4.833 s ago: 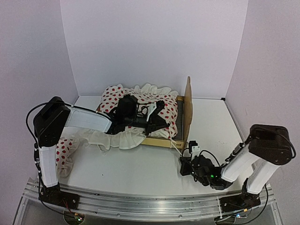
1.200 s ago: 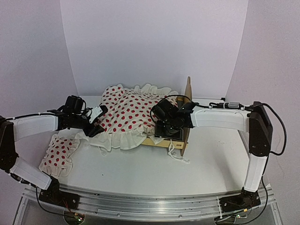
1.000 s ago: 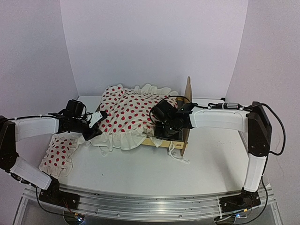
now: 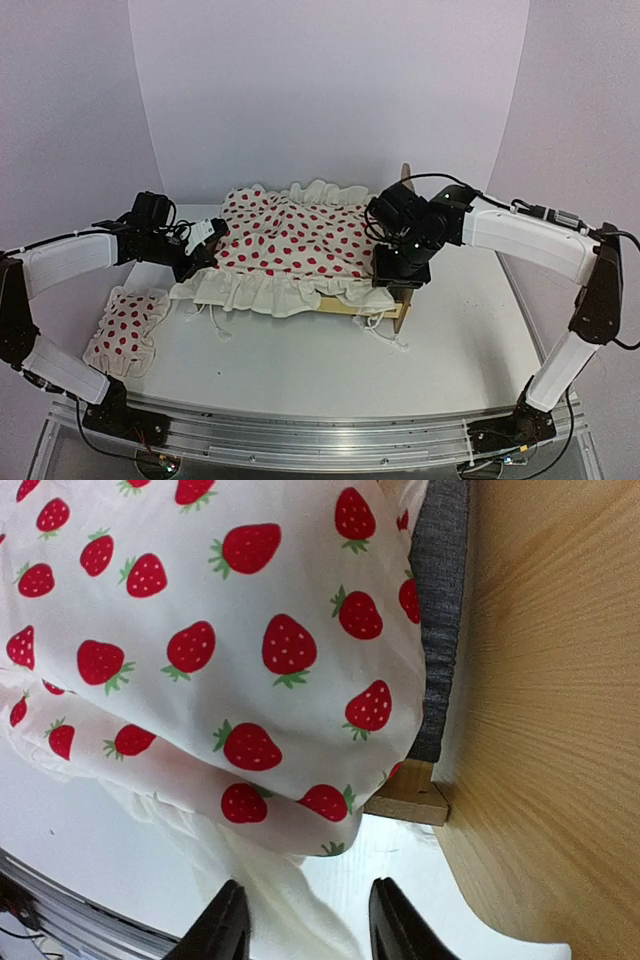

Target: Set up the pet bed

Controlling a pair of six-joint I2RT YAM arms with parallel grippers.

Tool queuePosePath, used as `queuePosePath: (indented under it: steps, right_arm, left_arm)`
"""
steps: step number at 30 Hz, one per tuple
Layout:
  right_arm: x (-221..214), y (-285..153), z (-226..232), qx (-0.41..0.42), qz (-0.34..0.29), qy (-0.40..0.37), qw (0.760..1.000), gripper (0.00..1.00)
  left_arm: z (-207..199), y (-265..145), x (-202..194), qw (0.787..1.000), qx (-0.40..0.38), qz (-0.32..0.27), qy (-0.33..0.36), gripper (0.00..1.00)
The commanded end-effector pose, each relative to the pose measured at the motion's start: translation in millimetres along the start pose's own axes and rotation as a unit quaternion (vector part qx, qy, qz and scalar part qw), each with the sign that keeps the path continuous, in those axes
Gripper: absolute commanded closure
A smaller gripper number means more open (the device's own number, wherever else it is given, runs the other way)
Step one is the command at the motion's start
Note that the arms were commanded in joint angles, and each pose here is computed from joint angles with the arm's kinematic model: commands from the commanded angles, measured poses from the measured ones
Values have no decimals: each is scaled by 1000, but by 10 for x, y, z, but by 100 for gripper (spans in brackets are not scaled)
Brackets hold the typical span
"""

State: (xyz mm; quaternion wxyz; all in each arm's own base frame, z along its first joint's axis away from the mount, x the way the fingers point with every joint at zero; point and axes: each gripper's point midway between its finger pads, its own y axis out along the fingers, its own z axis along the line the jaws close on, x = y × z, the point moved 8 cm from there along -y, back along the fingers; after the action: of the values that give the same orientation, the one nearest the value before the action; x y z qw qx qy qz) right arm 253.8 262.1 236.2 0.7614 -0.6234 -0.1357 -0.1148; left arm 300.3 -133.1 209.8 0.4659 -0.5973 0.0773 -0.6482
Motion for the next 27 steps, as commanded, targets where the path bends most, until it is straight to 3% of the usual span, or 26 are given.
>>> queuePosePath:
  steps: [1, 4, 6, 8, 10, 12, 17, 20, 24, 27]
  right_arm:
    - [79, -263, 47, -69, -22, -48, 996, 52]
    - [61, -447, 308, -79, -84, -94, 989, 48]
    - [29, -525, 440, -86, -116, -106, 984, 35]
    - [-8, -610, 534, -96, -151, -104, 978, 30]
    - [-68, -639, 672, -84, -177, -97, 976, 33]
    - [-138, -532, 869, -46, -179, -97, 978, 42]
    - [-318, 43, 1175, 3, -120, -82, 989, 59]
    - [-285, 254, 1207, 3, -117, -76, 990, 59]
    - [-169, 474, 1163, -2, -127, -54, 990, 43]
    - [-102, 574, 1118, -6, -144, -46, 989, 42]
  left_arm:
    - [-103, -163, 133, 998, -38, -40, -18, 100]
    - [-40, -154, 144, 999, -14, -37, -28, 100]
    - [-14, -163, 164, 999, -6, -38, -27, 100]
    - [-3, -177, 188, 999, -5, -40, -27, 100]
    - [-4, -180, 196, 999, -8, -40, -28, 100]
    - [-2, -174, 189, 999, -8, -39, -30, 100]
    - [6, -157, 196, 998, -9, -43, -33, 100]
    - [4, -157, 202, 998, -10, -45, -32, 100]
    - [13, -161, 220, 998, -9, -50, -32, 100]
    - [15, -173, 233, 998, -8, -53, -31, 100]
